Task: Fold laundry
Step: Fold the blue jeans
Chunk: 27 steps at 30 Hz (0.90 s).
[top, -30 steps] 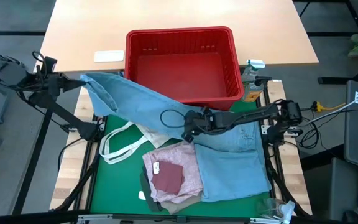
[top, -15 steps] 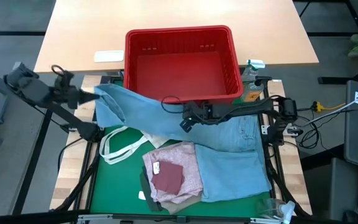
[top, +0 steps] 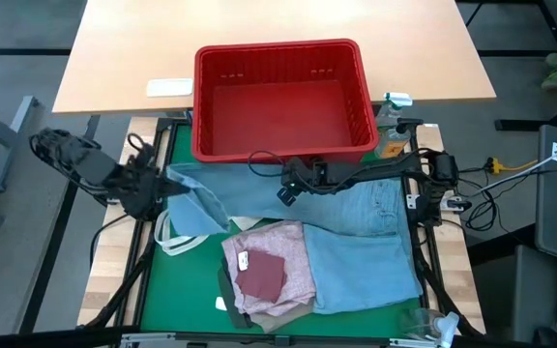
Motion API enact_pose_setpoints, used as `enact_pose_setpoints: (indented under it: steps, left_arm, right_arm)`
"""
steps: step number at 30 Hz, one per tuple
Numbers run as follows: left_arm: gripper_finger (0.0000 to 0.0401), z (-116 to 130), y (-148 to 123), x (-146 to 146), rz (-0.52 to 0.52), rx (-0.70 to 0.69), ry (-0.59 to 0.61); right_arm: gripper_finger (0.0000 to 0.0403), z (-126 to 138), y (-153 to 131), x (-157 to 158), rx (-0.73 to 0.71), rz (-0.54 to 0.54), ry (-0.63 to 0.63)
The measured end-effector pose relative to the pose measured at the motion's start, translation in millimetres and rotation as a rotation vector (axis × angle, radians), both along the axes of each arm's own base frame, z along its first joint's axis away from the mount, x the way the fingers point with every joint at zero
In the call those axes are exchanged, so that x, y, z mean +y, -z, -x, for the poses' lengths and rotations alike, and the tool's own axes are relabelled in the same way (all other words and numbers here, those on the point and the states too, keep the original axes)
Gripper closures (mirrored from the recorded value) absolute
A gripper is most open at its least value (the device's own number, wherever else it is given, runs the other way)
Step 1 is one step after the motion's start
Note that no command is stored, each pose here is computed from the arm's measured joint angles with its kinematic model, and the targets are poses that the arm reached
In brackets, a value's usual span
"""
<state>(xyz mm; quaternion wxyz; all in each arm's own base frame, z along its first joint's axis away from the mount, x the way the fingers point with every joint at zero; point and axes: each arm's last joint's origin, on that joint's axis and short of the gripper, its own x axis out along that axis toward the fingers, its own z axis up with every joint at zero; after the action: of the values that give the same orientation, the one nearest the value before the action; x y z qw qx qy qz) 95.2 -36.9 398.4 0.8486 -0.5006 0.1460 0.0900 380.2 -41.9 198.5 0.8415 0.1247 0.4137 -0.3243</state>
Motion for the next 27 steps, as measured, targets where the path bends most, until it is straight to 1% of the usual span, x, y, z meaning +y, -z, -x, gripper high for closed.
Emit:
enact_pose_setpoints:
  steps: [3,6,10,13,16,18,21,24,27]
  left_arm:
    - [0.0393,-12.7,5.4,-6.6,-0.012,0.013,-0.007]
    - [0.0393,-26.3,10.6,-11.3,-0.045,0.054,-0.038]
    - [0.0393,-43.7,18.5,-14.8,-0.081,0.113,-0.069]
    - [0.0393,-56.4,24.7,-16.7,-0.118,0.16,-0.063]
    - [0.0393,-70.8,32.5,-17.6,-0.151,0.215,-0.06]
    - [0.0393,-79.7,37.6,-17.4,-0.175,0.249,-0.059]
    - [0.0393,-91.8,45.1,-16.5,-0.212,0.299,-0.043]
    - [0.0393,-102.7,52.4,-14.6,-0.255,0.344,-0.034]
    - [0.0393,-110.4,56.8,-12.4,-0.291,0.368,-0.033]
  right_arm:
    - [0.026,-0.8,-1.1,0.5,0.001,-0.009,-0.043]
    - [0.026,1.4,-8.7,2.5,-0.016,-0.068,-0.104]
    - [0.026,7.4,-29.9,8.4,-0.094,-0.214,-0.213]
    - [0.026,11.6,-47.4,14.0,-0.174,-0.342,-0.318]
    - [0.026,11.9,-60.5,19.4,-0.265,-0.476,-0.421]
    - [0.026,8.9,-65.6,21.7,-0.323,-0.529,-0.485]
    - [0.026,3.9,-72.0,28.5,-0.399,-0.55,-0.559]
    - [0.026,-0.7,-78.2,38.9,-0.464,-0.511,-0.601]
    - [0.026,-4.5,-83.8,49.5,-0.524,-0.447,-0.631]
